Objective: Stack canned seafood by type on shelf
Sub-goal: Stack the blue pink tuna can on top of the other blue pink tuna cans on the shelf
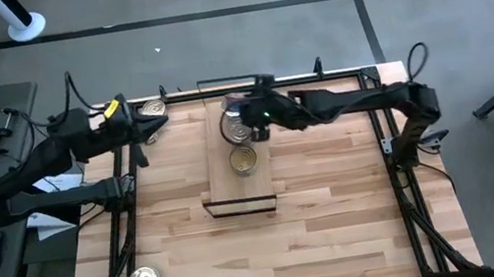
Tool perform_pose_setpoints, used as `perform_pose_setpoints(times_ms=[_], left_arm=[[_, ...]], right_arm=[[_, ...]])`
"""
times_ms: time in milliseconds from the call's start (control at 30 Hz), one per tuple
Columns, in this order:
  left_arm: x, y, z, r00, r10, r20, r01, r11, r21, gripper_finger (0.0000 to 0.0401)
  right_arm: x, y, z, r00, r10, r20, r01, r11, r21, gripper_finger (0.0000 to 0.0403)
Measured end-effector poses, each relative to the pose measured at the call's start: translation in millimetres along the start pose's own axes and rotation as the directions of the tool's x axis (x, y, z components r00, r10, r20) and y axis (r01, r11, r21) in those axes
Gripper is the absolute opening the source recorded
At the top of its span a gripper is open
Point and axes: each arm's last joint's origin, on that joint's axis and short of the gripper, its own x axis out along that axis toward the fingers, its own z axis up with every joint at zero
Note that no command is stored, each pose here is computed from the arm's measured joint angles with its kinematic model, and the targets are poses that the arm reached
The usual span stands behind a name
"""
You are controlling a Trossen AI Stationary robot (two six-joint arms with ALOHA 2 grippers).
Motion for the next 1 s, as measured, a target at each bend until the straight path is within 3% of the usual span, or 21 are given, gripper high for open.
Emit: perform_pose_setpoints(times_ms=[100, 200, 333, 467, 633, 1000], left_arm=[[6.5, -0.2, -1.1, 1.0, -0.008, -0.016, 0.007, 0.999, -0.048, 0.0], [10.8, -0.3, -2.3, 1.0, -0.007, -0.031, 0.004, 0.995, -0.102, 0.0], [14.7, -0.5, -3.5, 0.999, -0.006, -0.044, 0.0, 0.988, -0.155, 0.0], [16.2, -0.6, -3.9, 0.999, -0.006, -0.049, -0.002, 0.988, -0.154, 0.0], [20.0, -0.7, -5.4, 0.998, -0.005, -0.066, -0.005, 0.988, -0.153, 0.0], [25.3, -0.9, -8.2, 0.995, -0.003, -0.095, -0.009, 0.993, -0.118, 0.0]], right_arm=[[25.9, -0.1, -2.5, 1.0, -0.019, -0.022, 0.017, 0.996, -0.091, 0.0172], [45.4, 1.9, -8.4, 0.998, -0.024, -0.056, 0.014, 0.985, -0.174, 0.0204], [61.3, 3.7, -12.1, 0.999, -0.019, -0.051, 0.008, 0.978, -0.208, 0.0217], [65.8, -3.7, -8.2, 0.999, -0.03, 0.017, 0.032, 0.983, -0.181, 0.0198], [75.0, -0.2, -12.2, 1.0, -0.015, 0.004, 0.015, 0.983, -0.185, 0.019], [79.2, 7.2, -10.1, 0.997, -0.075, -0.015, 0.067, 0.944, -0.322, 0.0196]])
